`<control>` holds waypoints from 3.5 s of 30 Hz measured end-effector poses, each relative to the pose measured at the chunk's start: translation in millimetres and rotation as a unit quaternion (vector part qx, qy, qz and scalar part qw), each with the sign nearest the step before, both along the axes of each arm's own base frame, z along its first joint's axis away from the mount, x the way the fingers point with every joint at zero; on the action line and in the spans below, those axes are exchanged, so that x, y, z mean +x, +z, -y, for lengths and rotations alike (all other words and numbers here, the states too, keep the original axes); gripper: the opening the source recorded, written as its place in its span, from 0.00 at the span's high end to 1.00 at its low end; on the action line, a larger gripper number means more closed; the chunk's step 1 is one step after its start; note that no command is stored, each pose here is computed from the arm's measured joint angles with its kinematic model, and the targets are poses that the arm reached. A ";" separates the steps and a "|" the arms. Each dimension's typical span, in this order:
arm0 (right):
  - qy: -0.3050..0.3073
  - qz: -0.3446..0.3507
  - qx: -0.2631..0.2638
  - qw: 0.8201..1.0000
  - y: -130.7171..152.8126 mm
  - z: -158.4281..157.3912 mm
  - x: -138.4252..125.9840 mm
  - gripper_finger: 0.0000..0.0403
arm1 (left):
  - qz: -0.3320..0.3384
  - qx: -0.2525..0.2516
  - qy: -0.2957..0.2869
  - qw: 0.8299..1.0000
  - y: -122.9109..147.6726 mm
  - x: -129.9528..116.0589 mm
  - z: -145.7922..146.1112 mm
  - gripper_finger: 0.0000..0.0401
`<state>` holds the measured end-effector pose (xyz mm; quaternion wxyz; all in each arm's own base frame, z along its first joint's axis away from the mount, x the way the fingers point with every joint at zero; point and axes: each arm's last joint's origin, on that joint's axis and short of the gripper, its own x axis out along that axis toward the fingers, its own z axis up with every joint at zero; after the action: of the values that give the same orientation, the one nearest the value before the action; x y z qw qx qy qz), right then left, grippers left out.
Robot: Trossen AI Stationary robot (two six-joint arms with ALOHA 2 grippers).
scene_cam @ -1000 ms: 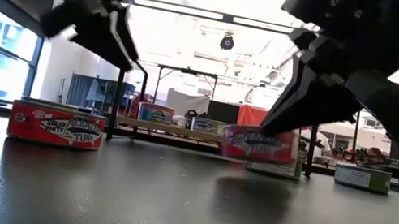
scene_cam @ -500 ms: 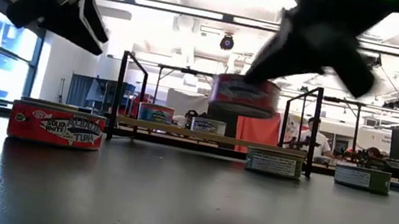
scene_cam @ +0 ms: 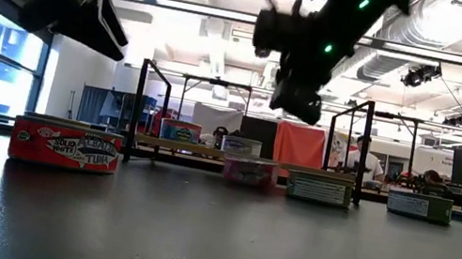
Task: Stack canned seafood by type on shelf
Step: Put the top right red canned tuna on the shelf
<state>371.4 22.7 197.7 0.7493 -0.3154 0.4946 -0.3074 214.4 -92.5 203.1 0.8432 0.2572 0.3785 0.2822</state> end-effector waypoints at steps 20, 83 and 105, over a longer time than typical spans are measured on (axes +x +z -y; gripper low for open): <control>0.106 -0.002 0.265 0.959 -9.1 21.6 12.8 0.82 | 0.000 -0.004 -0.004 1.000 -23.6 -10.5 -1.2 0.50; 0.147 0.096 0.282 0.943 -23.8 -28.6 36.4 1.00 | 0.066 -0.037 -0.119 0.990 -34.4 13.2 0.3 0.50; 0.141 0.157 0.316 0.925 -19.0 -49.3 39.6 1.00 | 0.047 -0.075 -0.256 0.963 -88.1 50.3 -33.0 0.50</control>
<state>411.1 71.9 178.6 0.9137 -0.0764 0.3926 -0.0722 264.7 -59.5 115.0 0.9208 0.2685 0.2803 0.0393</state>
